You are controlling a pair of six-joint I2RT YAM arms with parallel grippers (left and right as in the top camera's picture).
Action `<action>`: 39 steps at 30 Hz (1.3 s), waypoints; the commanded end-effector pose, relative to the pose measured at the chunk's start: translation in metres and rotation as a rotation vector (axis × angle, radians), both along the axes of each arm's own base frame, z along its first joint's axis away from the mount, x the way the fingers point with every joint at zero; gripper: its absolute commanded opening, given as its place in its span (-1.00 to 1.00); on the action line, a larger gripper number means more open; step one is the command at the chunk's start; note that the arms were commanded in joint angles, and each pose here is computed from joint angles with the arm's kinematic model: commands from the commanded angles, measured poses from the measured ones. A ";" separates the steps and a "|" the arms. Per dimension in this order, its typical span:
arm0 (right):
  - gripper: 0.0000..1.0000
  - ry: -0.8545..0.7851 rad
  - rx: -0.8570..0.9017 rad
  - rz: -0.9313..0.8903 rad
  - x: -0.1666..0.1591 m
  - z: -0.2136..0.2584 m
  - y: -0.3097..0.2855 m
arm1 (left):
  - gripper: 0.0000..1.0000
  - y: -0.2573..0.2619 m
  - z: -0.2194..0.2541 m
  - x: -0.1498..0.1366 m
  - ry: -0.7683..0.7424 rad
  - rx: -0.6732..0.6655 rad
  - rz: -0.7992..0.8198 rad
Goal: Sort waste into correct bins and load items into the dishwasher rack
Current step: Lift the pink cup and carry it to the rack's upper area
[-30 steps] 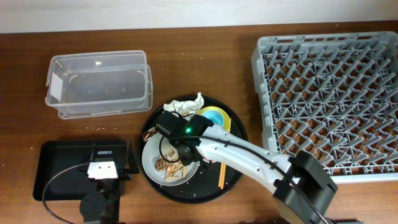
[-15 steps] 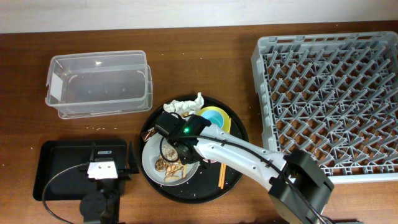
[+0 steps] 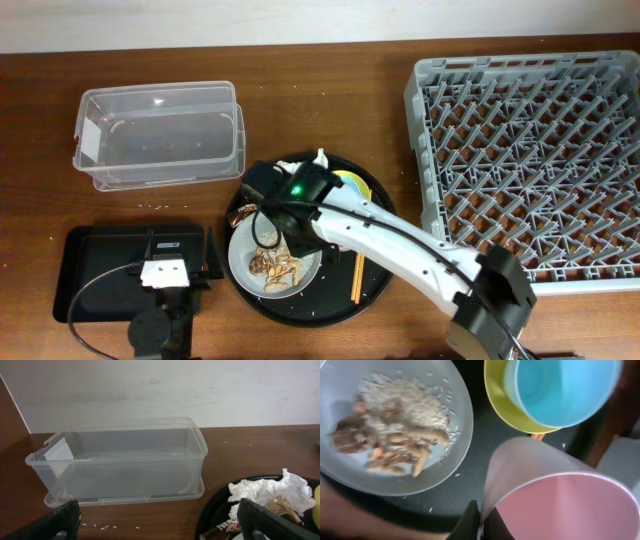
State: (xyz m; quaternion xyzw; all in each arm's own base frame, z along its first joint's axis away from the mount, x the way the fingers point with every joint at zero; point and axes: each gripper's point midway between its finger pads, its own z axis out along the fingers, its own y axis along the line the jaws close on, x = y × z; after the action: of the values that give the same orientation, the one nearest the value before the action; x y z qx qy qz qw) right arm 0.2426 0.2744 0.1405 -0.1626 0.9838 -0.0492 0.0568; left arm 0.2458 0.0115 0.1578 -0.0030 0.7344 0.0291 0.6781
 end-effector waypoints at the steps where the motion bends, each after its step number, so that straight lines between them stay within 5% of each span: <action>1: -0.92 -0.080 0.059 0.027 0.018 0.054 -0.005 | 0.99 0.000 -0.002 0.000 0.003 0.016 -0.002; 13: -0.92 -0.285 0.375 -0.144 0.102 0.185 -0.153 | 0.99 0.000 -0.002 0.000 0.003 0.016 -0.002; 20: -0.92 -0.306 0.747 -0.164 0.138 0.196 -0.240 | 0.99 0.000 -0.002 0.000 0.003 0.015 -0.002; 25: -0.92 -0.337 0.765 -0.246 0.155 0.173 -0.312 | 0.99 0.000 -0.002 0.000 0.003 0.016 -0.002; 39: -0.91 -0.306 1.165 -0.128 0.189 0.124 -0.315 | 0.99 0.000 -0.002 0.000 0.003 0.016 -0.002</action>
State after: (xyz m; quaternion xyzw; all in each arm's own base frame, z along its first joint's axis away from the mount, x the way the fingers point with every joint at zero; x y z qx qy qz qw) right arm 0.4248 -0.0459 0.2690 -0.0142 0.8732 0.4164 0.2529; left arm 0.2458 0.0115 0.1576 -0.0030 0.7347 0.0291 0.6778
